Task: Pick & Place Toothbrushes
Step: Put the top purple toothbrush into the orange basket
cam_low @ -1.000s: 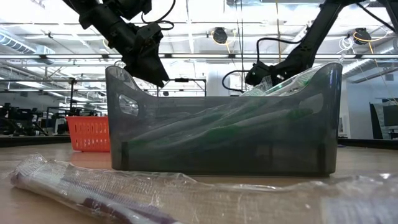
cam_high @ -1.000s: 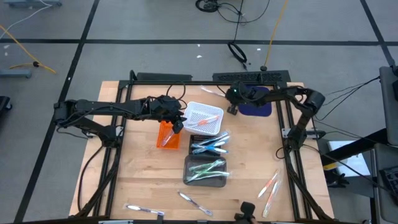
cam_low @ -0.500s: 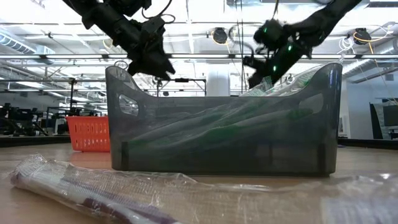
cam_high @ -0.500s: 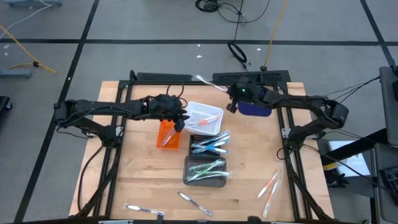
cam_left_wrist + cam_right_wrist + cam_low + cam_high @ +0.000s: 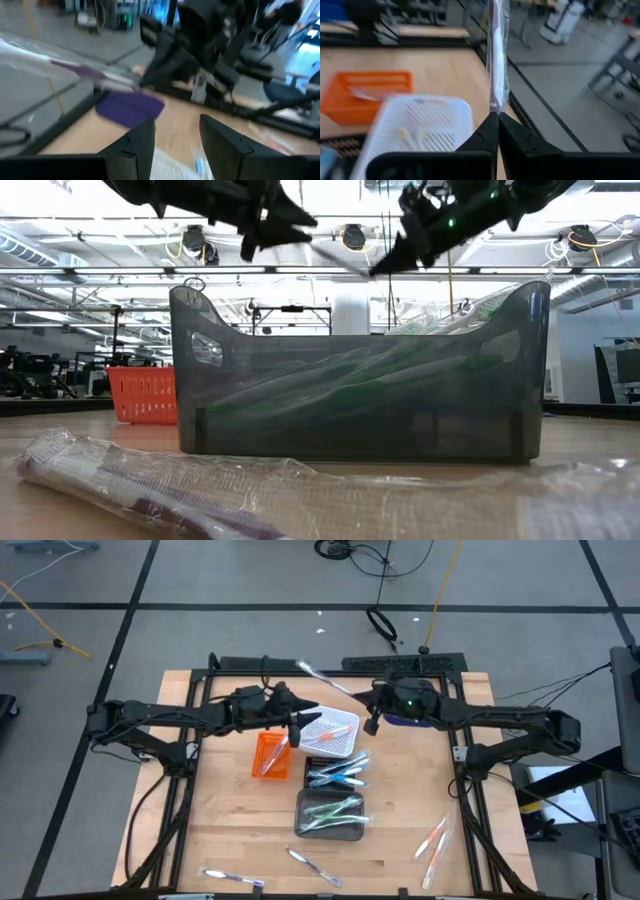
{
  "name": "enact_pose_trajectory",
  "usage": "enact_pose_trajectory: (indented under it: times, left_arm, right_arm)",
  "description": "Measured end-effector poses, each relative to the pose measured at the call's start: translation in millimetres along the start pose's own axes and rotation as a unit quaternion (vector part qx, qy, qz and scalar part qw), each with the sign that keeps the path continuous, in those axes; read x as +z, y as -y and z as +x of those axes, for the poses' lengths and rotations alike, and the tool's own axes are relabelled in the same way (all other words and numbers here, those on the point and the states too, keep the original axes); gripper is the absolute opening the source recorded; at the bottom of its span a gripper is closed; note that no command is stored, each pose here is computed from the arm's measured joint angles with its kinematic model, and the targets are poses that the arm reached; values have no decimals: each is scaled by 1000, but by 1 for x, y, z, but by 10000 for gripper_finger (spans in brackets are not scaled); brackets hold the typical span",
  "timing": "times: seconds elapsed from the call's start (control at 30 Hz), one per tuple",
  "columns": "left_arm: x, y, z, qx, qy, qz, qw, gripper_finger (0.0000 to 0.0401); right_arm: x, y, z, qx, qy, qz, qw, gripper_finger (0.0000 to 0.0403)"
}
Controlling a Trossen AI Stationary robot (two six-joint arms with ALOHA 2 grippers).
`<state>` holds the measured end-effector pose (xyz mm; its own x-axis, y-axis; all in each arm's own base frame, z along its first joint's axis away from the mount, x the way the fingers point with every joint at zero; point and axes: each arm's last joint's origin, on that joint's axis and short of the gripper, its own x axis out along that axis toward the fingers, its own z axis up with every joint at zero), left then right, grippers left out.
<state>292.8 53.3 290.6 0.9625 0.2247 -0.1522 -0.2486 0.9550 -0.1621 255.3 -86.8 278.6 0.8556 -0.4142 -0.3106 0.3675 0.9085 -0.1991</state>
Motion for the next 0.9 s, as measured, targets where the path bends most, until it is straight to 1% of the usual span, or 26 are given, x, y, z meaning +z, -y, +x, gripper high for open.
enact_pose_trajectory:
  times: [0.13,0.37,0.57,0.9]
  left_arm:
    - [7,2,0,-8,34,9,999,157]
    - [9,2,0,-9,45,8,999,157]
    - [12,4,-1,-13,63,27,998,157]
    - [21,13,-3,-30,116,59,991,157]
  right_arm:
    - [10,-15,-3,24,41,-2,999,0]
    - [22,-34,-9,53,96,-5,994,0]
    - [24,-43,-12,69,106,-9,992,0]
    - [26,-49,-14,78,114,-11,990,0]
